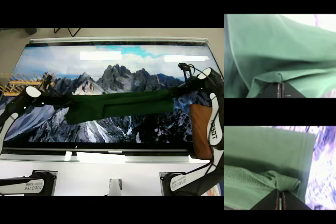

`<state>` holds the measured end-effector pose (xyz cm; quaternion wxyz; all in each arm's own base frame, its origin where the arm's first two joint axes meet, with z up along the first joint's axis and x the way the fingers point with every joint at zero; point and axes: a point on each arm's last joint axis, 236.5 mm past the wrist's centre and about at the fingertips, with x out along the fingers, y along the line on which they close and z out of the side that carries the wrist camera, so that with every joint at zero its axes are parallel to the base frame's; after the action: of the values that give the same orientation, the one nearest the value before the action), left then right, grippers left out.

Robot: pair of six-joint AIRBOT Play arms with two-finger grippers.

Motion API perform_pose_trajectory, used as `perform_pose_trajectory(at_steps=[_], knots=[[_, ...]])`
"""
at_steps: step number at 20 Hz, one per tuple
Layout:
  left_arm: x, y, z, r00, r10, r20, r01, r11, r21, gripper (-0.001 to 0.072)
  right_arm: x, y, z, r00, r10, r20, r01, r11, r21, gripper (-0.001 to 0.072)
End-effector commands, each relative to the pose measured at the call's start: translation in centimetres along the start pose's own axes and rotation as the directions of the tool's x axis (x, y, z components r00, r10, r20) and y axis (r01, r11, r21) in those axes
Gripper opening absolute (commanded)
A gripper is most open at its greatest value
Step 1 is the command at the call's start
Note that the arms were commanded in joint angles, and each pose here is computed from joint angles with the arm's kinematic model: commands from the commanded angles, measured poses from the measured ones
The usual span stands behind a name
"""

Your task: Fold the shirts.

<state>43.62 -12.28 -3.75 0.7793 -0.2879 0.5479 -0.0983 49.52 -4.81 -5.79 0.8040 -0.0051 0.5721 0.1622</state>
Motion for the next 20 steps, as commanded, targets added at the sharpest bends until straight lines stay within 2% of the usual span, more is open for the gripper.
perform_pose_trajectory(at_steps=[1, 2, 3, 4, 6, 7, 9, 13, 17, 18, 19, 20], knots=[[3.7, 0.6, 0.8, 0.999, -0.027, -0.045, 0.024, 0.996, -0.082, 0.0177, 2.5, 0.5, 0.7, 0.998, 0.054, 0.017, -0.055, 0.997, 0.058, 0.0131], [3.9, 0.4, 0.9, 0.998, -0.045, -0.046, 0.040, 0.994, -0.105, 0.0413, 2.5, 0.7, 1.0, 0.998, 0.062, 0.031, -0.064, 0.996, 0.061, 0.0296], [3.5, 0.2, 1.2, 0.997, -0.054, -0.049, 0.049, 0.993, -0.107, 0.0531, 1.9, 0.9, 1.5, 0.996, 0.071, 0.052, -0.072, 0.997, 0.031, 0.0543], [2.8, -0.3, 1.5, 0.997, -0.065, -0.052, 0.060, 0.994, -0.088, 0.0529, 1.0, 0.6, 1.8, 0.996, 0.065, 0.063, -0.064, 0.998, -0.014, 0.0689], [0.1, -2.0, 2.6, 0.994, -0.098, -0.044, 0.098, 0.995, 0.006, 0.0507, -1.2, -1.6, 1.7, 0.996, 0.019, 0.084, -0.019, 1.000, -0.002, 0.0685], [-1.4, -3.1, 3.3, 0.993, -0.114, -0.018, 0.114, 0.993, 0.031, 0.0507, -1.7, -3.2, 1.0, 0.996, 0.005, 0.087, -0.010, 0.998, 0.068, 0.0684], [-4.4, -5.8, 4.5, 0.988, -0.148, 0.048, 0.143, 0.986, 0.089, 0.0507, -1.2, -4.4, -0.8, 0.997, 0.052, 0.061, -0.062, 0.984, 0.168, 0.0690], [-9.1, -11.0, 4.1, 0.969, -0.220, 0.117, 0.193, 0.960, 0.204, 0.0507, 1.9, -1.1, -3.3, 0.972, 0.230, -0.038, -0.220, 0.960, 0.175, 0.0696], [-11.9, -15.1, 2.3, 0.951, -0.279, 0.131, 0.232, 0.928, 0.293, 0.0507, 4.0, 2.3, -3.7, 0.948, 0.303, -0.098, -0.285, 0.944, 0.165, 0.0680], [-12.1, -15.9, 1.6, 0.950, -0.289, 0.121, 0.241, 0.920, 0.310, 0.0507, 4.3, 3.3, -3.4, 0.945, 0.309, -0.106, -0.293, 0.945, 0.147, 0.0635], [-11.9, -16.5, 1.0, 0.949, -0.296, 0.108, 0.248, 0.914, 0.322, 0.0507, 4.5, 4.1, -3.1, 0.944, 0.310, -0.108, -0.296, 0.946, 0.131, 0.0519], [-11.5, -17.0, 0.4, 0.950, -0.300, 0.090, 0.255, 0.908, 0.332, 0.0507, 4.8, 4.8, -2.7, 0.945, 0.310, -0.107, -0.298, 0.947, 0.118, 0.0258]])
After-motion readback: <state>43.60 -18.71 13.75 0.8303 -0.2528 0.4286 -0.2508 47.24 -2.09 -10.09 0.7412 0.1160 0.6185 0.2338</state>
